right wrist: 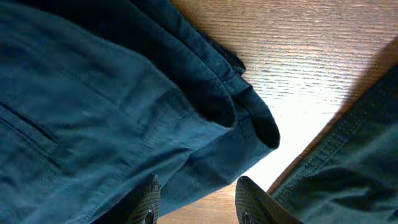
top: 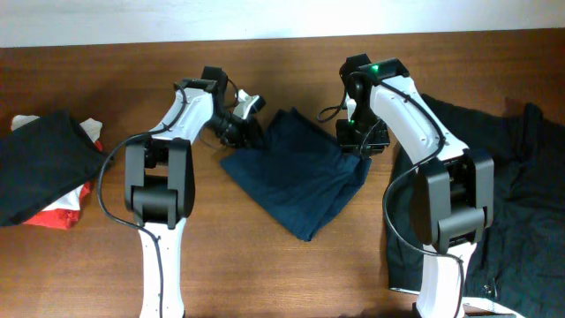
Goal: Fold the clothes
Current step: 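Carry the folded shorts left with the left gripper onto the left stack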
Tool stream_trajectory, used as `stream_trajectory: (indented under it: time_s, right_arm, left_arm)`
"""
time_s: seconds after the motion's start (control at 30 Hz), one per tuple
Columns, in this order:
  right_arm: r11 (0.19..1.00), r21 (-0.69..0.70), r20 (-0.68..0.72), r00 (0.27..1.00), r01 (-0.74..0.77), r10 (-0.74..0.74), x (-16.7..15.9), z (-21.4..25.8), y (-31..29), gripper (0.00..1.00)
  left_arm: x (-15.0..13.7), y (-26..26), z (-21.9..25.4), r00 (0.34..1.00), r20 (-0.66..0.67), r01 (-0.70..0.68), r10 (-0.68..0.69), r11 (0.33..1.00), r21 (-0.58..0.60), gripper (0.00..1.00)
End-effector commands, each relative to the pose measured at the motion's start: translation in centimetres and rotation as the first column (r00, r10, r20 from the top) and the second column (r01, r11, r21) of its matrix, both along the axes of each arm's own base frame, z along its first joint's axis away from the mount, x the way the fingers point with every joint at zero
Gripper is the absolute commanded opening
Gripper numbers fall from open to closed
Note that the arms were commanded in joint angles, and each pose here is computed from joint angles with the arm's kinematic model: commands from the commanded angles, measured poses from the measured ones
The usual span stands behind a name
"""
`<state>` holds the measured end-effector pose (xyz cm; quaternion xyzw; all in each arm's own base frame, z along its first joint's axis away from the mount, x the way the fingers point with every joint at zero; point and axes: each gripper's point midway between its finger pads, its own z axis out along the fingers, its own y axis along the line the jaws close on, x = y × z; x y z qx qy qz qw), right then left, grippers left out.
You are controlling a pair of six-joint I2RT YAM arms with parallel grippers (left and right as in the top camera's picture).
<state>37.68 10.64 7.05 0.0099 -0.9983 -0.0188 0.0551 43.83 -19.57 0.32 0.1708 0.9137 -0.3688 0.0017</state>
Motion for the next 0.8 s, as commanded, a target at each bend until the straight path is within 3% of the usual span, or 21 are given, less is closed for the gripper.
stream_trajectory:
  time_s: [0.0, 0.1, 0.2, 0.4, 0.53, 0.77]
  right_arm:
    - [0.999, -0.045, 0.016, 1.0, -0.017, 0.018, 0.3, 0.3, -0.5, 0.43]
    - [0.997, -0.072, 0.024, 1.0, -0.006, 0.007, 0.3, 0.9, -1.6, 0.43]
    - [0.997, -0.067, 0.052, 0.998, 0.033, -0.03, 0.7, 2.3, -3.0, 0.44]
    - [0.989, -0.042, 0.139, 0.981, 0.144, -0.137, 1.0, 6.4, -7.3, 0.44]
    - [0.988, -0.039, 0.157, 0.978, 0.146, -0.139, 0.4, 7.9, -8.9, 0.45]
    - [0.987, -0.044, 0.134, 0.98, 0.156, -0.149, -0.2, 7.9, -9.4, 0.44]
  left_arm:
    - [-1.0, -0.2, -2.1, 0.998, -0.054, 0.011, -0.011, 1.0, 0.002, 0.01]
    - [0.0, 1.6, -1.5, 0.999, -0.043, -0.029, 0.03, 0.999, 0.026, 0.01]
    - [1.6, 5.6, 0.2, 0.996, -0.012, -0.085, 0.087, 0.987, 0.134, 0.01]
    - [4.4, 13.9, 9.1, 0.962, 0.18, -0.248, 0.205, 0.932, 0.263, 0.01]
    - [4.7, 21.1, 17.4, 0.862, 0.363, -0.462, 0.354, 0.841, 0.279, 0.01]
    - [1.3, 32.9, 28.6, 0.589, 0.602, -0.764, 0.54, 0.615, 0.196, 0.01]
